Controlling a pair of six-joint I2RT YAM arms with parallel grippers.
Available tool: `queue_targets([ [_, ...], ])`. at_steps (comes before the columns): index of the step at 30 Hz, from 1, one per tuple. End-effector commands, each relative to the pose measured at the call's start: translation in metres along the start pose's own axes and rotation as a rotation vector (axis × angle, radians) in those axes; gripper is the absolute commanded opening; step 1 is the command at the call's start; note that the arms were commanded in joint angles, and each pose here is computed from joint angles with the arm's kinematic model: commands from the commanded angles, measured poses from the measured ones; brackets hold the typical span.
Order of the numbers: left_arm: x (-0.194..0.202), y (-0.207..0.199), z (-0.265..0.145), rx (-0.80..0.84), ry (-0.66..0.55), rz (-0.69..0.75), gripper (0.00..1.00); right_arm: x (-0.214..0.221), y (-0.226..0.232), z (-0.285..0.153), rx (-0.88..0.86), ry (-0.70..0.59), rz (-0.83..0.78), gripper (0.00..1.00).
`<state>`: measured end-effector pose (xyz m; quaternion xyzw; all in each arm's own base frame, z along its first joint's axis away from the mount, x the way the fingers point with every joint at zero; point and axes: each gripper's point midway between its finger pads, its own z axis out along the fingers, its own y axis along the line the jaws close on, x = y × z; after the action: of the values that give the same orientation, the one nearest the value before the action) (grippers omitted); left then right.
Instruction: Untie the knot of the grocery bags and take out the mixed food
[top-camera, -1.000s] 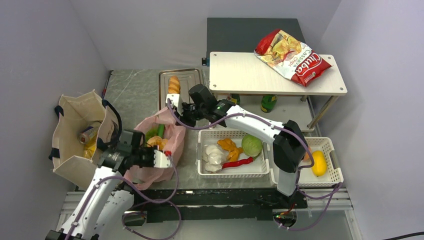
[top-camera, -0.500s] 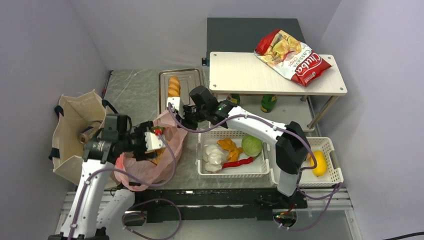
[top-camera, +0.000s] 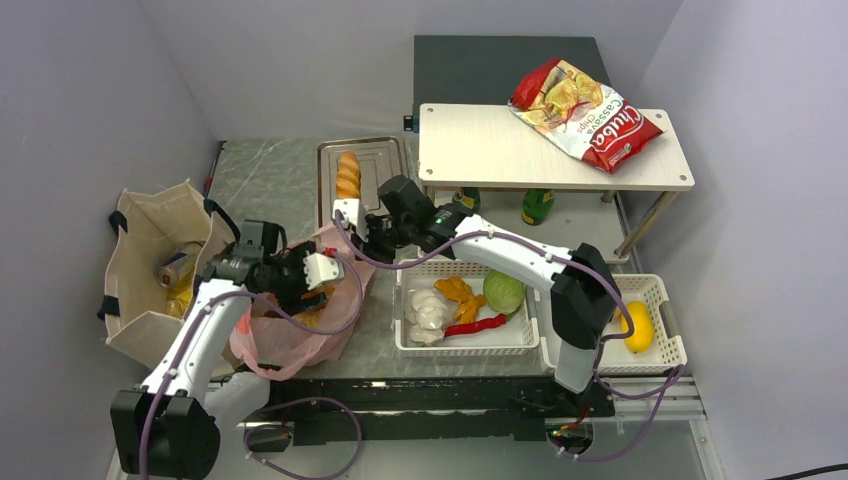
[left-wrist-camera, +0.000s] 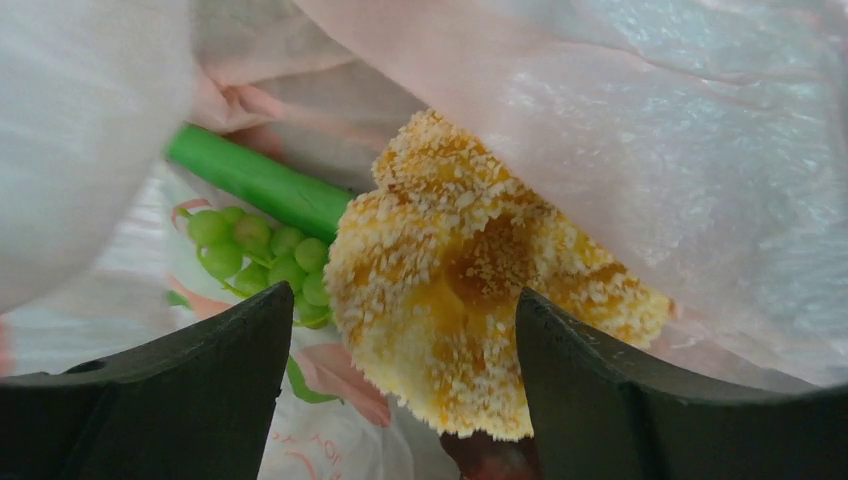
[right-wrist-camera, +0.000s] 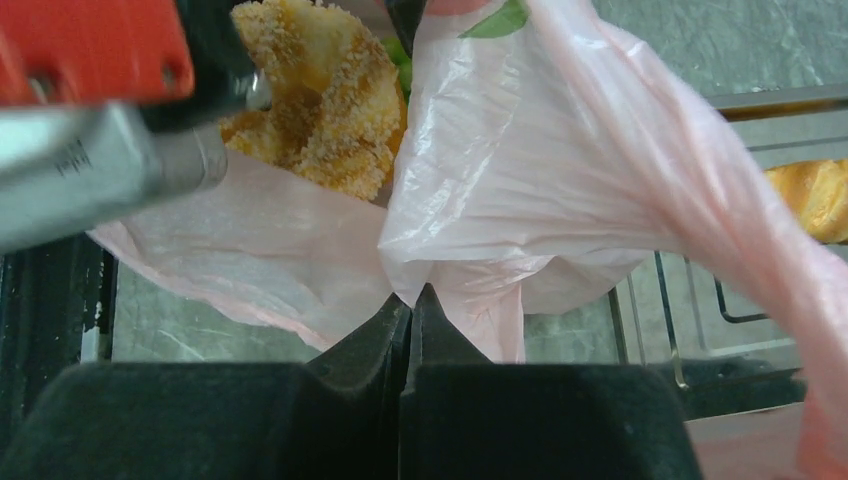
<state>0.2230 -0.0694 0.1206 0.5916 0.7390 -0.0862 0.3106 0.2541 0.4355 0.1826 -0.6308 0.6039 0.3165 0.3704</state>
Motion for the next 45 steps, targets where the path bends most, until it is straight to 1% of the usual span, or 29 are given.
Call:
queue_targets([
  [1, 0.017, -0.007, 0.009, -0.024, 0.063, 0.169, 0.81, -0.013, 0.001, -0.008, 0.006, -0.037, -0.019, 0.00],
  [3, 0.022, -0.021, 0.012, -0.026, 0.067, 0.233, 0.73, -0.011, 0.001, -0.006, 0.005, -0.035, -0.015, 0.00],
  [4, 0.024, -0.028, 0.013, -0.024, 0.072, 0.251, 0.66, -0.011, 0.000, -0.006, 0.006, -0.036, -0.012, 0.00],
  [6, 0.030, -0.040, 0.014, 0.004, 0.092, 0.256, 0.50, -0.012, 0.001, -0.004, 0.002, -0.042, -0.008, 0.00],
  [8, 0.030, -0.047, 0.011, 0.038, 0.099, 0.225, 0.29, -0.013, 0.001, -0.002, -0.001, -0.045, -0.006, 0.00],
  [10, 0.017, -0.045, 0.003, 0.035, 0.074, 0.181, 0.03, -0.012, 0.000, 0.000, -0.002, -0.045, -0.003, 0.00],
  [11, 0.006, -0.040, -0.004, 0.017, 0.046, 0.155, 0.00, -0.012, 0.000, 0.000, 0.000, -0.045, -0.003, 0.00],
  [15, -0.048, -0.026, -0.041, -0.064, -0.132, 0.085, 0.00, -0.011, -0.003, 0.002, 0.012, -0.046, 0.002, 0.00],
  [18, -0.085, -0.021, -0.070, -0.113, -0.261, 0.083, 0.00, -0.011, -0.004, 0.001, 0.023, -0.047, 0.001, 0.00],
  [22, -0.114, -0.021, -0.103, -0.156, -0.362, 0.124, 0.00, -0.010, -0.005, -0.002, 0.034, -0.054, 0.004, 0.00],
  [23, -0.117, -0.023, -0.108, -0.158, -0.369, 0.128, 0.00, -0.009, -0.005, -0.002, 0.035, -0.053, 0.008, 0.00],
  [27, -0.116, -0.022, -0.119, -0.176, -0.353, 0.100, 0.00, -0.009, -0.005, -0.002, 0.037, -0.064, 0.016, 0.00],
  [29, -0.108, -0.011, -0.122, -0.247, -0.316, 0.074, 0.00, -0.011, -0.005, -0.003, 0.040, -0.071, 0.013, 0.00],
  [30, -0.103, 0.000, -0.124, -0.310, -0.294, 0.055, 0.00, -0.012, -0.006, -0.003, 0.043, -0.073, 0.013, 0.00],
  [32, -0.084, 0.028, -0.126, -0.475, -0.216, 0.005, 0.00, -0.014, -0.006, -0.005, 0.045, -0.080, 0.008, 0.00],
  [33, -0.070, 0.044, -0.129, -0.568, -0.157, -0.020, 0.00, -0.015, -0.005, -0.007, 0.045, -0.085, 0.004, 0.00],
  [34, -0.056, 0.054, -0.127, -0.625, -0.094, -0.032, 0.00, -0.016, -0.004, -0.007, 0.044, -0.088, 0.000, 0.00],
  [35, -0.041, 0.061, -0.125, -0.670, -0.030, -0.047, 0.00, -0.017, -0.004, -0.008, 0.042, -0.092, -0.001, 0.00],
  [37, -0.019, 0.068, -0.118, -0.701, 0.070, -0.064, 0.00, -0.021, -0.003, -0.010, 0.038, -0.100, -0.007, 0.00],
  [39, -0.003, 0.072, -0.110, -0.721, 0.130, -0.083, 0.00, -0.025, -0.003, -0.012, 0.038, -0.108, -0.013, 0.00],
  [41, 0.000, 0.078, -0.111, -0.762, 0.133, -0.128, 0.00, -0.030, -0.005, -0.014, 0.046, -0.114, -0.025, 0.00],
  [42, -0.006, 0.081, -0.116, -0.779, 0.095, -0.157, 0.00, -0.031, -0.007, -0.015, 0.052, -0.115, -0.031, 0.00],
  [43, -0.017, 0.078, -0.121, -0.757, 0.020, -0.191, 0.00, -0.031, -0.008, -0.016, 0.058, -0.116, -0.037, 0.00],
  [45, -0.060, 0.066, -0.140, -0.673, -0.208, -0.216, 0.00, -0.030, -0.012, -0.017, 0.077, -0.114, -0.045, 0.00],
])
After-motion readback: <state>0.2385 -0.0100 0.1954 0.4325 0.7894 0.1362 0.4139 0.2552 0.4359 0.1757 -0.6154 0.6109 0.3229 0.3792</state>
